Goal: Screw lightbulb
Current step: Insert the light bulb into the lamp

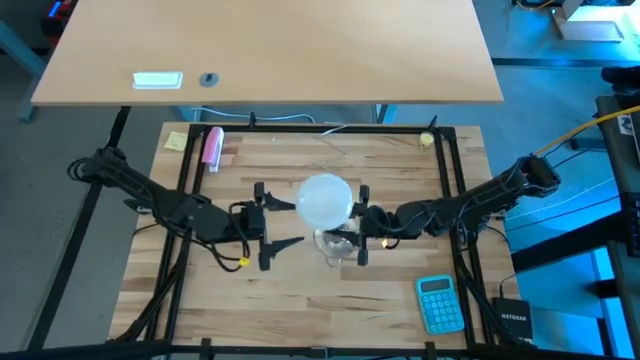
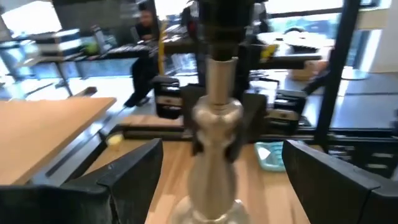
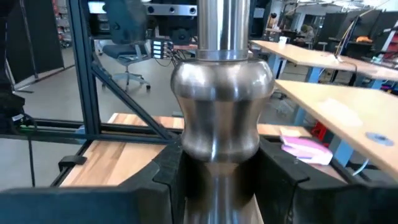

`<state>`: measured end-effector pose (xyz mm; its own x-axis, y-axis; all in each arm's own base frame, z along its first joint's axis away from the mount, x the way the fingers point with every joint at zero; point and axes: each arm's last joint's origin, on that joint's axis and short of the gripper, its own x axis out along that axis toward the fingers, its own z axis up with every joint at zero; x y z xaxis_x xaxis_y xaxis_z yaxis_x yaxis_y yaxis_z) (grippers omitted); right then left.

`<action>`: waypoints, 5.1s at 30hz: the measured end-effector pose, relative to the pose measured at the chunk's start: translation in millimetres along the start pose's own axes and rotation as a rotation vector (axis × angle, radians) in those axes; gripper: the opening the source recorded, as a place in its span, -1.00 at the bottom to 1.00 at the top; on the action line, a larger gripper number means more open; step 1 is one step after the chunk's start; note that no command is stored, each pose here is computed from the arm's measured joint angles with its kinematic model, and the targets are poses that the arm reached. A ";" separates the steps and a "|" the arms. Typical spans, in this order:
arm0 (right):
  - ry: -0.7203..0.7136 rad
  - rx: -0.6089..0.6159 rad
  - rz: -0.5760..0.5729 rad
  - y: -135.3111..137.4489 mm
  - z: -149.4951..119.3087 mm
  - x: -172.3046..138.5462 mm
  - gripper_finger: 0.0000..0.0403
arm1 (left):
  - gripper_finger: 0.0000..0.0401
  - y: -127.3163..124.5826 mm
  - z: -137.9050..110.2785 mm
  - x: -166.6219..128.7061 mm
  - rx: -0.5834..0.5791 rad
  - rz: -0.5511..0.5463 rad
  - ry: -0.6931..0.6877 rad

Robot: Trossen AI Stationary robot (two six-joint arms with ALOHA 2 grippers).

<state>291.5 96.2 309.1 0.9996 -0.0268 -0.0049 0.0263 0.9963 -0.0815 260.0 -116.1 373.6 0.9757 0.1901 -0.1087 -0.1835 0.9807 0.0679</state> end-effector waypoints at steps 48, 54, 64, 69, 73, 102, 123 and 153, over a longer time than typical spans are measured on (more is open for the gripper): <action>0.023 0.017 -0.132 0.9 -43.8 3.5 -0.32 | 0.59 -42.0 24.9 20.9 -0.035 0.284 -0.221; 0.010 0.023 -0.133 0.8 -42.6 3.5 -0.32 | 0.59 -32.8 32.4 25.5 -0.029 0.279 -0.281; 0.011 0.024 -0.134 0.6 -42.6 3.6 -0.32 | 0.59 -6.7 32.6 48.5 -0.071 0.265 -0.322; 0.014 0.021 -0.134 0.6 -42.9 3.6 -0.32 | 0.59 4.6 33.6 56.2 -0.085 0.237 -0.345; 0.014 0.024 -0.139 0.2 -43.0 3.7 -0.32 | 0.59 11.7 33.3 61.6 -0.094 0.229 -0.356; 0.019 0.018 -0.163 0.1 -43.3 3.5 -0.32 | 0.59 4.0 27.6 58.9 0.004 0.275 -0.282; 0.049 0.006 -0.225 -1.2 -47.1 3.9 -0.32 | 0.22 5.0 32.2 57.0 -0.032 0.262 -0.305; -0.041 0.096 0.418 21.2 -5.9 11.6 -0.32 | -0.39 -0.5 40.4 38.9 0.064 -0.303 -0.320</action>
<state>303.7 116.6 301.4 0.9239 0.3820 0.0224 -0.3824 0.9239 0.0122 302.9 -111.0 409.4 0.9741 -0.1388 0.1783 0.1140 0.9832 0.1424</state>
